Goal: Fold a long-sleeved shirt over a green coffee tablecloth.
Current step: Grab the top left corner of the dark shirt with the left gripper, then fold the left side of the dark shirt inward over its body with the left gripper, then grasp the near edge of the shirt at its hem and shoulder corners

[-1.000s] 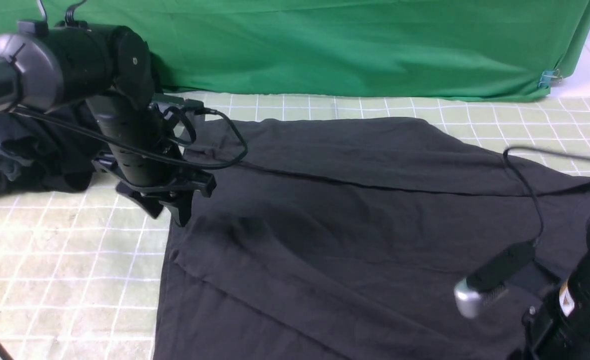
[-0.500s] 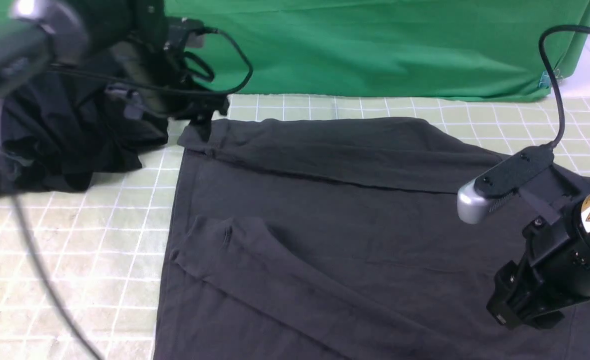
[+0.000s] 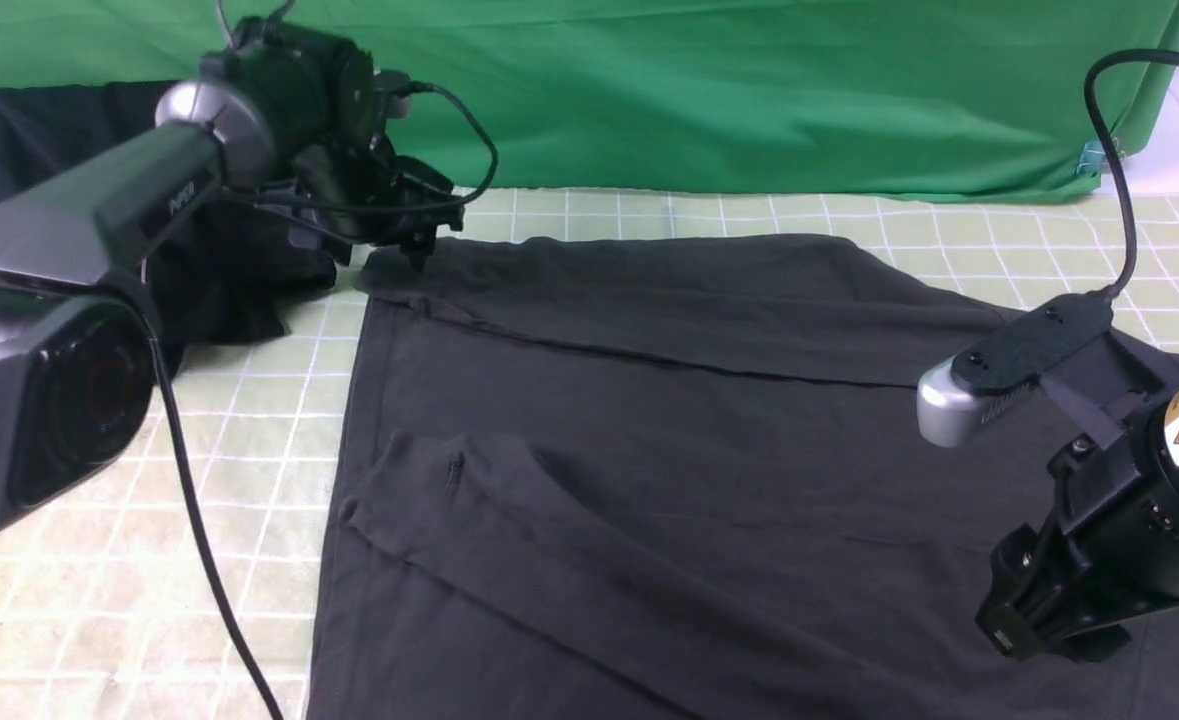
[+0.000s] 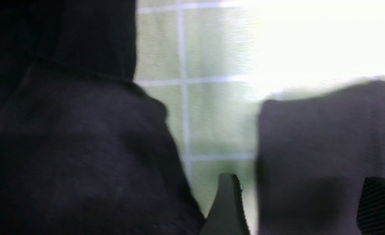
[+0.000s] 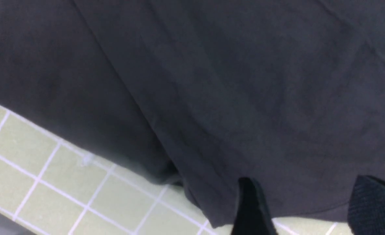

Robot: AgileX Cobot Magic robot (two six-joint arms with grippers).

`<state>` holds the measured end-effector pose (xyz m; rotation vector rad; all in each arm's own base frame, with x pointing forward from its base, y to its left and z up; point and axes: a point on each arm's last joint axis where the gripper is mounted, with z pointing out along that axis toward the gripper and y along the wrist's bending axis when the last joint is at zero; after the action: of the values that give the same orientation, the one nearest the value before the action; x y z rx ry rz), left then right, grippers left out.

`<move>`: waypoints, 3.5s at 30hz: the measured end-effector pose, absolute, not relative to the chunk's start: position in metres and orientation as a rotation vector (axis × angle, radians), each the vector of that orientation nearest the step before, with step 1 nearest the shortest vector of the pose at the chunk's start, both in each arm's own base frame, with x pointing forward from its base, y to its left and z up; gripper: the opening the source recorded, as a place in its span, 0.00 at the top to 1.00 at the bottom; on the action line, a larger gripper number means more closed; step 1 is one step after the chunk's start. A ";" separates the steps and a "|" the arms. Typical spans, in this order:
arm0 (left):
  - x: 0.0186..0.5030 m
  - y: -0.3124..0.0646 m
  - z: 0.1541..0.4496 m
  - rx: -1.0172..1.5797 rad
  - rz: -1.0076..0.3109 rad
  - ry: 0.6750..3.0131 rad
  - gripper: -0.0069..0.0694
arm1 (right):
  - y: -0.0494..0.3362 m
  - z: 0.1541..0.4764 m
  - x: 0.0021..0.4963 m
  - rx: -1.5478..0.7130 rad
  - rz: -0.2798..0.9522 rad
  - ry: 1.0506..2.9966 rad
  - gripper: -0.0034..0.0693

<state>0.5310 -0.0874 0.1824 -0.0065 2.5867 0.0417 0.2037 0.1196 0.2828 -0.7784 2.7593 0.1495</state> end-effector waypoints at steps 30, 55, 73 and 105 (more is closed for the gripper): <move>0.499 -0.089 0.235 0.095 -0.087 2.774 0.88 | 0.117 0.284 0.205 -0.777 0.111 2.750 0.42; 0.378 -0.091 0.256 0.032 -0.150 3.016 0.88 | 0.083 0.300 0.247 -0.546 -0.116 2.554 0.42; 0.371 -0.094 0.246 0.065 -0.113 3.052 0.49 | 0.086 0.301 0.248 -0.532 -0.079 2.541 0.42; 0.177 -0.140 0.174 0.385 -0.056 3.285 0.36 | 0.089 0.296 0.239 -0.535 0.007 2.644 0.42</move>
<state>0.1770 -0.1399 0.1736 0.3855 3.2846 -0.0559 0.2389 0.0894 0.2963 -0.5351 2.6437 0.0067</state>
